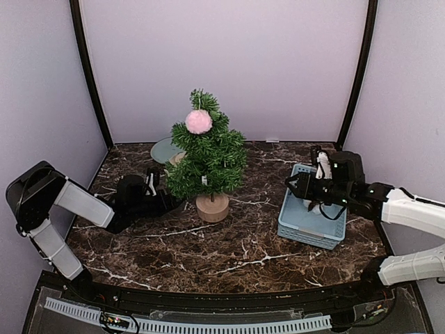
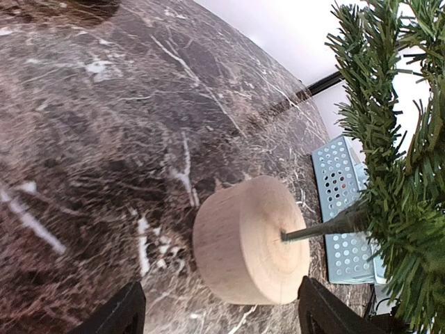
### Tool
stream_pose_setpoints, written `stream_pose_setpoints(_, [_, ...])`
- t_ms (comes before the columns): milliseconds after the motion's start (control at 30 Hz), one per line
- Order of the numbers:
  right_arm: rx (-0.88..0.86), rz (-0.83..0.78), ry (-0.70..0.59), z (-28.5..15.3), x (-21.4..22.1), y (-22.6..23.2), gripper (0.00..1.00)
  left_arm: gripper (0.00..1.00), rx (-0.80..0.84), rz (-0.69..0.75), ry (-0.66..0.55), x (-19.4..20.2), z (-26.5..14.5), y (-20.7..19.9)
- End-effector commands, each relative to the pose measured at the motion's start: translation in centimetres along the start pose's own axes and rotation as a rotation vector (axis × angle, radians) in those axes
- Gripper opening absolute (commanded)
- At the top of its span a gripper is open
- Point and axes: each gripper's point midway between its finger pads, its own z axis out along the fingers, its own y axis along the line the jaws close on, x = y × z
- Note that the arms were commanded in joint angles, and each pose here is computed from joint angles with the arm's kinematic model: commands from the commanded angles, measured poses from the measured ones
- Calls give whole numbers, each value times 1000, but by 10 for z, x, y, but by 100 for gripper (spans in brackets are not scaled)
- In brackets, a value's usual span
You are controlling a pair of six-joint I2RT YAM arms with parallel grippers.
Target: Decorate the small christmas tree
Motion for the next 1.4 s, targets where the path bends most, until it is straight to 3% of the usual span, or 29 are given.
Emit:
stream_pose_setpoints(0, [285, -45, 94, -3, -1, -63, 51, 78, -30, -14, -44, -8, -18, 6])
stream_pose_setpoints(133, [464, -80, 154, 1, -7, -105, 48, 78, -48, 29, -75, -18, -28, 1])
stream_pose_setpoints(500, [515, -43, 251, 42, -8, -169, 50, 79, -69, 126, -130, -37, -50, -14])
stream_pose_setpoints(900, [456, -27, 255, 72, -17, -184, 50, 79, -58, 141, -145, -42, -54, -20])
stream_pose_setpoints(1367, [420, 26, 313, 83, 8, -193, 51, 80, -48, 157, -157, -46, -55, -24])
